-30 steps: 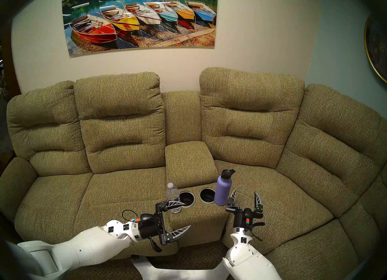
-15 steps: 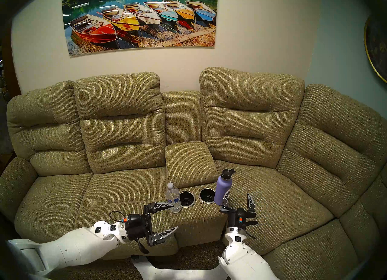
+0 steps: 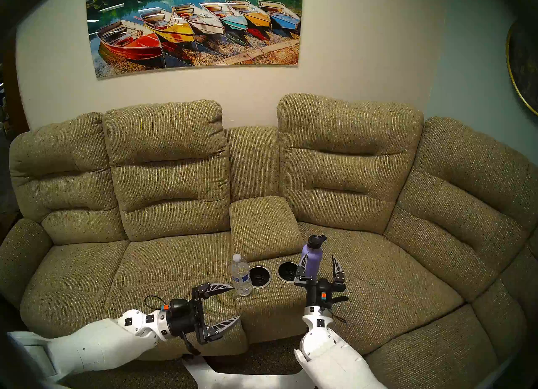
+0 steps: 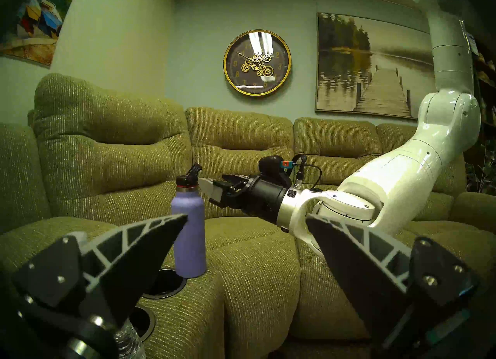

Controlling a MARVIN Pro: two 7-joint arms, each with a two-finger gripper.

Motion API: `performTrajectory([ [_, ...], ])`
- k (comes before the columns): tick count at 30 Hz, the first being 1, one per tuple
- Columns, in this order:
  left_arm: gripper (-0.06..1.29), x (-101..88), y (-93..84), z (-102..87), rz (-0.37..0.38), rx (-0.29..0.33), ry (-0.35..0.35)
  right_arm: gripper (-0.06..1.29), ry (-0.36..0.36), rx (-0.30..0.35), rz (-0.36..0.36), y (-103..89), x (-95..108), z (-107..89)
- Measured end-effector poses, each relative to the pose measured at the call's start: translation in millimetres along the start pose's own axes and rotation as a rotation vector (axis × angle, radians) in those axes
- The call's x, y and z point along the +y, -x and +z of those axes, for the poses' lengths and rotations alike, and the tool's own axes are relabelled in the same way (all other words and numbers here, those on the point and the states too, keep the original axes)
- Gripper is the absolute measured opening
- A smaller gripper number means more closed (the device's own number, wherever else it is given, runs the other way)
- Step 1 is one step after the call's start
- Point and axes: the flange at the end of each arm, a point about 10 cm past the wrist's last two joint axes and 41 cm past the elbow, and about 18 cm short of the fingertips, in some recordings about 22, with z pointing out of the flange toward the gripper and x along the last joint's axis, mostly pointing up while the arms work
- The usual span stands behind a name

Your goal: Put bottles into cup holders

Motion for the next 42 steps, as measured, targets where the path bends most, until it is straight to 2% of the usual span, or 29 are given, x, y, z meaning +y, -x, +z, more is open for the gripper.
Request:
performTrajectory([
  [8,1.23,0.9,-0.3,-1.8,0.0,-0.001,0.001,1.23,0.007,-0.021,0.006,2.3,2.8,-9.9],
  [15,1.23,0.6,-0.6,-1.7,0.001,-0.001,0.001,1.23,-0.005,-0.022,0.037,-0.3,-16.0,1.7],
  [25,1.23,-0.8,-1.6,-0.2,0.004,0.003,0.001,1.23,-0.029,-0.037,-0.001,9.9,-39.6,15.6],
  [34,1.23,-1.4,-2.2,0.7,0.006,0.006,0.001,1.23,0.013,-0.03,-0.045,16.9,-49.0,28.4],
  [42,1.23,-1.6,-2.4,1.1,0.006,0.007,0.002,1.23,0.078,-0.02,-0.062,18.9,-53.0,38.5],
])
